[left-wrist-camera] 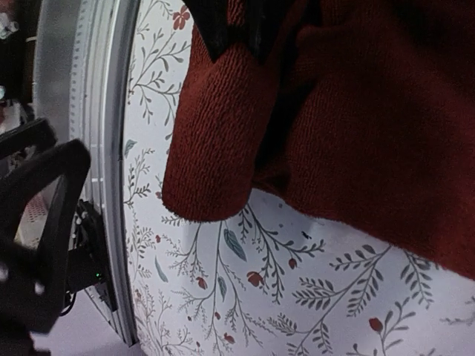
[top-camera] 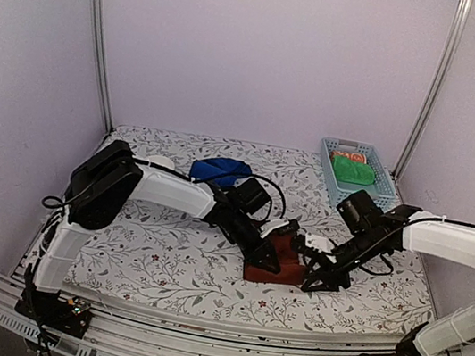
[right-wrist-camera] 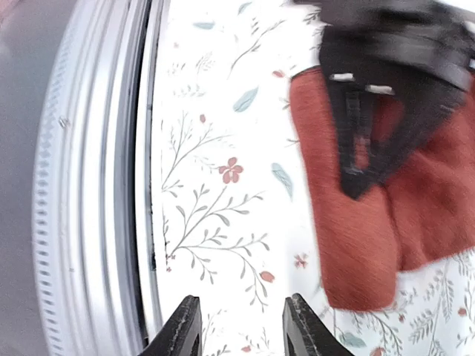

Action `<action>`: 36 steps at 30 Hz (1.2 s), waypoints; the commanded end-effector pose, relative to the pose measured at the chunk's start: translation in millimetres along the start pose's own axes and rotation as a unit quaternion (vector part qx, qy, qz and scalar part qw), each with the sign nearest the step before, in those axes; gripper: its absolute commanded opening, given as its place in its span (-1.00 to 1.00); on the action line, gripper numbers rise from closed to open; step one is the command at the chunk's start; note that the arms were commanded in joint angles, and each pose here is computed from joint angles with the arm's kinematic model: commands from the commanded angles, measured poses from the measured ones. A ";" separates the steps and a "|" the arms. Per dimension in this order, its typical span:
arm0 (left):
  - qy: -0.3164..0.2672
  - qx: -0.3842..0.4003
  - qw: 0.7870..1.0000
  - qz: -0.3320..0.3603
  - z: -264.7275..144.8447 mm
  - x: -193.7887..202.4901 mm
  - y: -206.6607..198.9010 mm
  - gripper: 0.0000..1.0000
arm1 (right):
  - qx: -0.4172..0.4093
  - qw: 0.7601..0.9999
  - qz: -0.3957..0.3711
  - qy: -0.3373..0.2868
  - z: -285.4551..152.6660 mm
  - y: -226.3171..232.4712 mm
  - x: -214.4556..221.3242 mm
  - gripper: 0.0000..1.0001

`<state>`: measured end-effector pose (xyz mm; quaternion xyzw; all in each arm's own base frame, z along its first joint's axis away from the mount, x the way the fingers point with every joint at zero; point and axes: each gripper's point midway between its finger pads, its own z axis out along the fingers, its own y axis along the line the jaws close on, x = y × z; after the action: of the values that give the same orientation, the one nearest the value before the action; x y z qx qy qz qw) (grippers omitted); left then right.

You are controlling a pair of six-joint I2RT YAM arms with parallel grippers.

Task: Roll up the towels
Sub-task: Roll the towel at the center of the board.

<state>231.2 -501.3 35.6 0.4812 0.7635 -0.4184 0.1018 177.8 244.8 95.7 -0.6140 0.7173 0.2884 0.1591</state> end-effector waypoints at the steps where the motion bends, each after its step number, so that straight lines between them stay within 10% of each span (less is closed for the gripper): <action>1: 0.060 0.086 0.978 -0.179 10.9 35.6 2.2 -1.00 | 0.113 0.987 -0.110 0.027 23.9 -17.4 -12.9 -0.21; 18: 0.052 0.108 0.959 -0.258 12.2 33.6 38.2 -1.00 | 0.293 0.924 -0.203 0.137 79.6 -85.9 9.3 -0.12; 21: 0.050 0.121 0.956 -0.261 9.4 30.1 41.9 -0.93 | 0.302 0.916 -0.210 0.161 85.3 -91.5 25.1 -0.35; 26: 0.030 0.119 0.960 -0.252 -8.5 15.2 44.6 -0.38 | 0.266 0.926 -0.213 0.163 90.7 -81.5 27.8 -0.90; 36: -0.095 -0.101 0.983 -0.118 -118.3 -18.9 50.4 0.06 | 0.004 0.985 -0.068 0.159 76.3 14.5 6.1 -0.95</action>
<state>275.0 -451.1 50.2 0.3226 0.8236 -0.4660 0.0206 222.8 306.4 37.3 -0.7198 0.6501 0.0555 0.2369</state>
